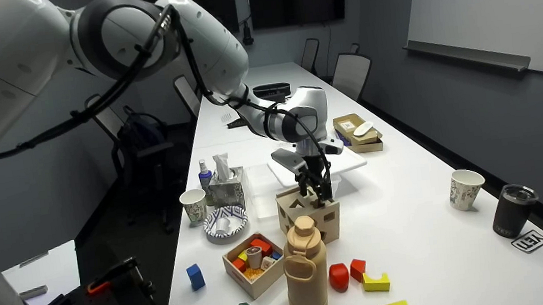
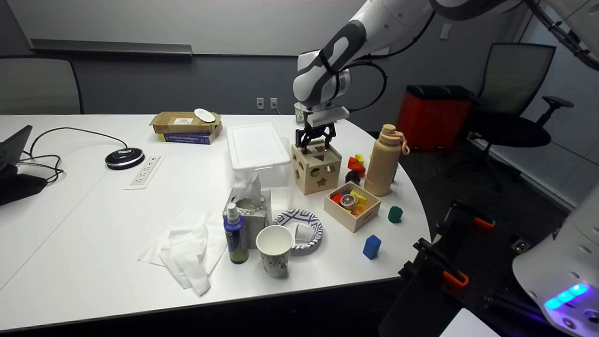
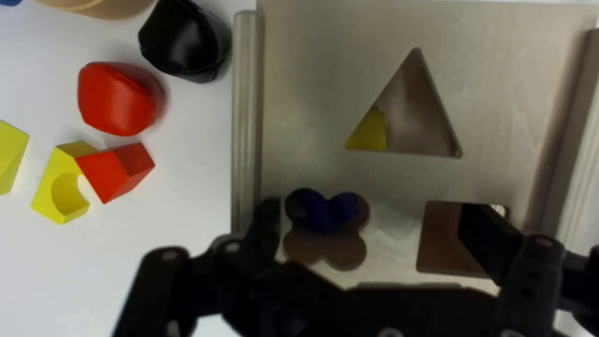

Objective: Close the lid on the box, then pick up the yellow and blue objects and put them in the box

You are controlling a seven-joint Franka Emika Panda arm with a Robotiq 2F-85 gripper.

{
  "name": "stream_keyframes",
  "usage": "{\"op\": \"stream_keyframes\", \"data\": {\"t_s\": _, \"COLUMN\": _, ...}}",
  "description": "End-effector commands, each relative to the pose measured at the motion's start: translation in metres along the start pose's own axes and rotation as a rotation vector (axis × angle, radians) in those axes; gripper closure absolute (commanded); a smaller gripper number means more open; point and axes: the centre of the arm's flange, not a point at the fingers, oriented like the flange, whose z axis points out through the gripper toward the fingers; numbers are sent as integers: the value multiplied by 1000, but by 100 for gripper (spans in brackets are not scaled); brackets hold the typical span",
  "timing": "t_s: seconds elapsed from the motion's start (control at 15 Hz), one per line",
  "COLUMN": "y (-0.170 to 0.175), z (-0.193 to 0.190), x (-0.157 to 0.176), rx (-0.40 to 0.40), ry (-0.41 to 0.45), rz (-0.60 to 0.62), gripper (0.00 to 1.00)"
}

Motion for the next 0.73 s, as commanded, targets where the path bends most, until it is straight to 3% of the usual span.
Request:
{"op": "stream_keyframes", "data": {"t_s": 0.0, "y": 5, "z": -47, "x": -49, "rx": 28, "ry": 35, "rz": -28, "gripper": 0}}
{"op": "stream_keyframes", "data": {"t_s": 0.4, "y": -5, "z": -105, "x": -111, "rx": 2, "ry": 102, "rz": -51, "gripper": 0}}
{"op": "stream_keyframes", "data": {"t_s": 0.67, "y": -15, "z": -119, "x": -160, "rx": -34, "ry": 101, "rz": -77, "gripper": 0}}
